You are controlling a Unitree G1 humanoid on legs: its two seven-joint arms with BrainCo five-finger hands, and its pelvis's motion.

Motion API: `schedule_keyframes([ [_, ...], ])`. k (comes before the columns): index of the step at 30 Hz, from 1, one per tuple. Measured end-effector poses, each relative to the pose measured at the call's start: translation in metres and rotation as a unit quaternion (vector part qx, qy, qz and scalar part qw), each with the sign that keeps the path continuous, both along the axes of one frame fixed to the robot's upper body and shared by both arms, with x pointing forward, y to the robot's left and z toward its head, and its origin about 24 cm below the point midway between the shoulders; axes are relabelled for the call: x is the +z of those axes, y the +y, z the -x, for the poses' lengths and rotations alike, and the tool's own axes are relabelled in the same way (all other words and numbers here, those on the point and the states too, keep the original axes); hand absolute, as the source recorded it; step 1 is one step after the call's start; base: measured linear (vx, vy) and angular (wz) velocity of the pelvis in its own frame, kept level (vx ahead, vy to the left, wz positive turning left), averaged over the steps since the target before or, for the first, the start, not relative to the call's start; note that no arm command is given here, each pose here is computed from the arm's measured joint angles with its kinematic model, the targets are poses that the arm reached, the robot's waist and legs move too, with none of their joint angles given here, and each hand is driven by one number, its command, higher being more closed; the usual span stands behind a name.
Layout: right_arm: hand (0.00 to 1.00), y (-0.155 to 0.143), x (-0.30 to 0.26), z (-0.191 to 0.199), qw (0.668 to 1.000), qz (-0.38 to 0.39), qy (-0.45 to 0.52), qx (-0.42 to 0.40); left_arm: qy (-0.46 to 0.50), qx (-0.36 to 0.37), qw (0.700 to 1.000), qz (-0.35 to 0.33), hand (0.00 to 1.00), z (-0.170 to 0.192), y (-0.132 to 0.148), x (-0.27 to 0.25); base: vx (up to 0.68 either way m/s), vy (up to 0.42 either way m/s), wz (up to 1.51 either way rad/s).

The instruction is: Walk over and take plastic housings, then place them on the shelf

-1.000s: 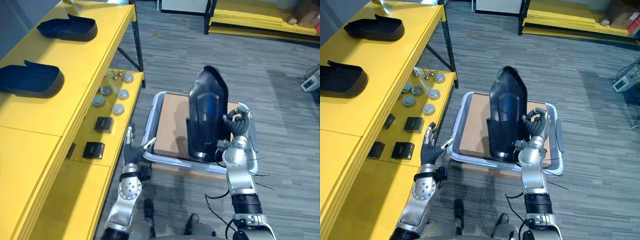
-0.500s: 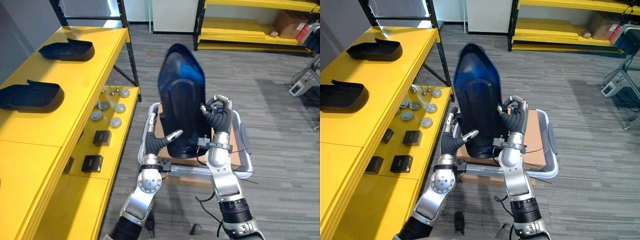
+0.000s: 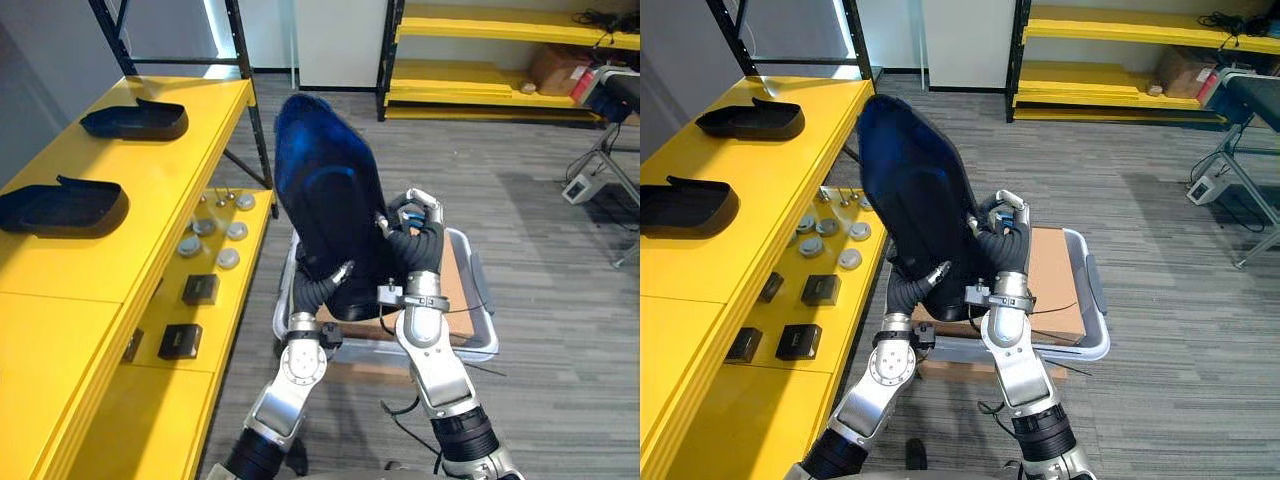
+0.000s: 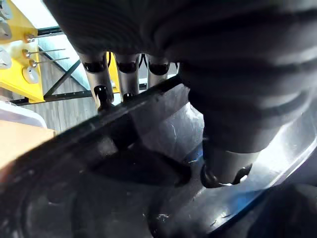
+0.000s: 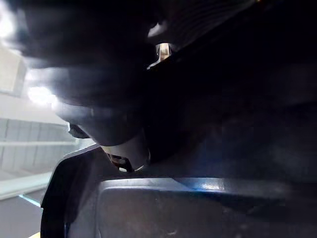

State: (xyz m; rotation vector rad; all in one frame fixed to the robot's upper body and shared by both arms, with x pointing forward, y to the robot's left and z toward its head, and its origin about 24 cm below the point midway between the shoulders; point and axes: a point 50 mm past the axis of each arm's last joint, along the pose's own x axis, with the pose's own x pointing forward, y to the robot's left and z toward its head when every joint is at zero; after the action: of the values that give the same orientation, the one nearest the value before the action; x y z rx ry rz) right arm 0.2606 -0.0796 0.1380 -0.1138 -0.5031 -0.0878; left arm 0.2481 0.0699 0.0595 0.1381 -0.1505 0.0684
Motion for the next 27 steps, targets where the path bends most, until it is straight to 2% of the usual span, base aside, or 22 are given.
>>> schedule_keyframes([
  [8,0.00,-0.013,0.025,0.012,0.996,0.025,-0.074,0.045,-0.036,0.029,0.999,0.028,1.00,-0.002,0.017,0.019,-0.01,-0.001,-0.03],
  [11,0.00,-0.030,0.041,0.020,0.991,0.033,-0.125,0.042,-0.048,0.038,0.998,0.033,1.00,-0.002,0.022,0.022,-0.02,0.003,-0.03],
  [17,0.00,-0.116,0.055,0.031,0.979,-0.046,-0.170,-0.105,-0.009,0.081,0.996,0.031,1.00,0.007,0.046,0.003,-0.01,0.009,-0.03],
  [19,0.00,-0.153,0.046,0.046,0.965,-0.092,-0.171,-0.178,0.002,0.093,0.995,0.034,1.00,0.014,0.054,-0.001,0.00,0.000,0.00],
  [22,0.00,-0.188,0.022,0.063,0.946,-0.129,-0.138,-0.265,0.000,0.111,0.993,0.038,1.00,0.020,0.064,0.000,0.01,0.000,0.01],
  [23,0.00,-0.207,-0.003,0.072,0.932,-0.145,-0.089,-0.319,-0.003,0.127,0.991,0.042,1.00,0.024,0.071,0.001,0.00,0.000,0.00],
  [25,0.00,-0.225,-0.039,0.084,0.915,-0.157,-0.016,-0.372,-0.004,0.138,0.989,0.045,1.00,0.027,0.076,0.001,0.00,0.000,0.00],
  [26,0.00,-0.240,-0.081,0.099,0.888,-0.177,0.075,-0.417,-0.004,0.147,0.988,0.045,1.00,0.029,0.081,-0.001,0.00,0.000,0.00],
  [27,0.00,-0.244,-0.098,0.105,0.875,-0.189,0.111,-0.431,-0.003,0.151,0.988,0.045,1.00,0.030,0.082,-0.002,0.00,0.000,0.00],
])
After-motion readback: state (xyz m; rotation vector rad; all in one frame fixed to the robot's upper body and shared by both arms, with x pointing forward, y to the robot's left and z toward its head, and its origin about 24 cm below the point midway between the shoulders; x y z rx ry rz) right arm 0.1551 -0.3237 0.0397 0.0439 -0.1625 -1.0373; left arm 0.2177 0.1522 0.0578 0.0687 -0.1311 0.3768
